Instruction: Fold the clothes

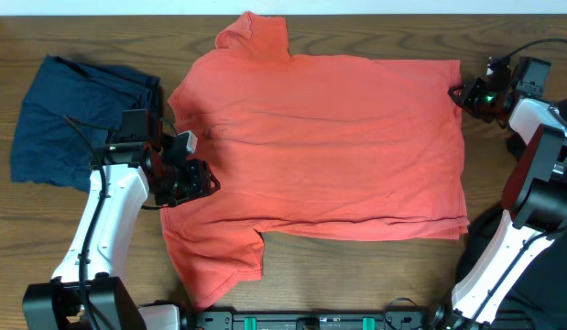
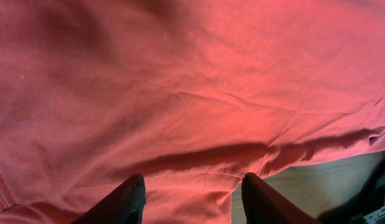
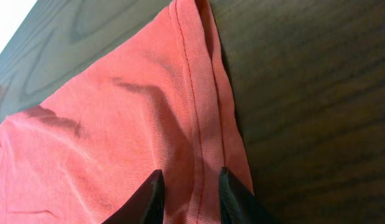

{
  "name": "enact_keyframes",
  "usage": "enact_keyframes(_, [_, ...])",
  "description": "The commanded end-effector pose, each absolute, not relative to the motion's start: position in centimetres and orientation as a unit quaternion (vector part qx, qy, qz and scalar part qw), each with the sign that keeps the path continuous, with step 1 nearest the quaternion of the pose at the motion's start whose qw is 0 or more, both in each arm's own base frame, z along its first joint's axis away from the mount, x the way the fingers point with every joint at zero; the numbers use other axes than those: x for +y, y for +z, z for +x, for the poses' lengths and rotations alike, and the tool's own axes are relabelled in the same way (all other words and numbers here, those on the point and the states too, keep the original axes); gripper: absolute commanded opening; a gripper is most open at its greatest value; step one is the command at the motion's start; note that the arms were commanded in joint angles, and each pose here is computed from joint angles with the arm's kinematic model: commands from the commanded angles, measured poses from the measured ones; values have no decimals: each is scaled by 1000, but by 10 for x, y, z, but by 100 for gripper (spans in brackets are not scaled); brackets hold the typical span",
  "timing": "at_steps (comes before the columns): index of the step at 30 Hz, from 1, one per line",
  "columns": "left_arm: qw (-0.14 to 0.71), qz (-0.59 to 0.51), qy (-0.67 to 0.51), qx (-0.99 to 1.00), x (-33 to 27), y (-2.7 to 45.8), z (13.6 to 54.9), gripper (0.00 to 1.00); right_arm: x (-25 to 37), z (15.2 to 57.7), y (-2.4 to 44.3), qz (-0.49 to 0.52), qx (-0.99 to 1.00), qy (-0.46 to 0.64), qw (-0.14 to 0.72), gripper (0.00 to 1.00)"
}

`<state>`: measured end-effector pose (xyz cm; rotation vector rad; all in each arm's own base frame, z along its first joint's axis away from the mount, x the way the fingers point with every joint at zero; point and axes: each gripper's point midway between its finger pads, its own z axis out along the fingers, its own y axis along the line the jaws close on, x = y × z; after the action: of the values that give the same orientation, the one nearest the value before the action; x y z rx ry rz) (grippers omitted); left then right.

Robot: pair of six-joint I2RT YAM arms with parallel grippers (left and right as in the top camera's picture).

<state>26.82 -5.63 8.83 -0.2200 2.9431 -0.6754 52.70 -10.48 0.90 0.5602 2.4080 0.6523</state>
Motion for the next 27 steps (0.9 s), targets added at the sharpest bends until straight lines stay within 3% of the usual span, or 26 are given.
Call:
enact_keyframes(1, [76, -55, -226, 969, -58, 98, 276, 52, -105, 523, -1, 218, 903, 247, 275, 28])
enact_keyframes(9, [76, -55, -226, 969, -58, 98, 276, 52, -116, 520, -8, 232, 910, 213, 270, 29])
enact_keyframes(14, [82, -54, -226, 969, -58, 98, 278, 52, -114, 516, -10, 234, 912, 215, 260, 15])
enact_keyframes(24, [85, -53, -227, 969, -58, 99, 280, 52, -106, 517, -6, 227, 908, 238, 260, 1])
enact_keyframes(27, [85, -53, -227, 969, -58, 99, 280, 52, -103, 520, -3, 221, 905, 250, 265, 1])
